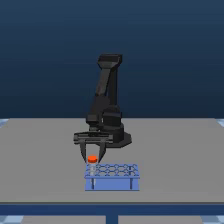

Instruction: Pick up the centrifuge tube on the rack

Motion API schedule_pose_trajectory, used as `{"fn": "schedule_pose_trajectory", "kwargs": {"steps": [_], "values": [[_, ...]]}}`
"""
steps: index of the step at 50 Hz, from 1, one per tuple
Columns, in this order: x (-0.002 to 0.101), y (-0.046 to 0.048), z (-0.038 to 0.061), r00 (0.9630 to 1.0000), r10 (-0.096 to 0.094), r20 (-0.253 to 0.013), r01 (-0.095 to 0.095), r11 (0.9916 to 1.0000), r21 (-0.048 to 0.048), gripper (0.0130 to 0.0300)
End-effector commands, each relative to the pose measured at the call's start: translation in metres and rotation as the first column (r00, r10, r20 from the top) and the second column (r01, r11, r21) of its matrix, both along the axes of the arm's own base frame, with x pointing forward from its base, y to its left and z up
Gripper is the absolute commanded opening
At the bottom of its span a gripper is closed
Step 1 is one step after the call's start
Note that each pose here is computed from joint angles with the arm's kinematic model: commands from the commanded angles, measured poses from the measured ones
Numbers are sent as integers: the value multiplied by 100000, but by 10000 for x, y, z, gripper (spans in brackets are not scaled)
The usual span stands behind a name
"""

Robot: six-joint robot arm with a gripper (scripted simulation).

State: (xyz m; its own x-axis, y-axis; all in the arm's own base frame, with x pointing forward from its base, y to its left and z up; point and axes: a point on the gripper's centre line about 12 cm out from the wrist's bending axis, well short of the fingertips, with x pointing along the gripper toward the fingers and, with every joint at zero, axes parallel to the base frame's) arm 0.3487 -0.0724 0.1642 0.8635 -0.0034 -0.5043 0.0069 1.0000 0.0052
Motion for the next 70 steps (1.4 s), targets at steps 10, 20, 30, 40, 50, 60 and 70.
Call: {"fn": "schedule_pose_trajectory", "kwargs": {"steps": [10, 20, 30, 40, 50, 60, 70], "values": [[3, 4, -5, 99996, 675, 497, -672, 99996, -525, 300], [3, 4, -5, 99996, 675, 497, -672, 99996, -525, 130], [3, 4, -5, 99996, 675, 497, -672, 99996, -525, 130], [2, 2, -2, 99997, 611, 444, -609, 99997, -541, 130], [2, 2, 30, 99997, 611, 444, -609, 99997, -541, 130], [2, 2, 89, 99997, 611, 444, -609, 99997, -541, 130], [2, 2, 171, 99997, 611, 444, -609, 99997, -541, 130]]}}
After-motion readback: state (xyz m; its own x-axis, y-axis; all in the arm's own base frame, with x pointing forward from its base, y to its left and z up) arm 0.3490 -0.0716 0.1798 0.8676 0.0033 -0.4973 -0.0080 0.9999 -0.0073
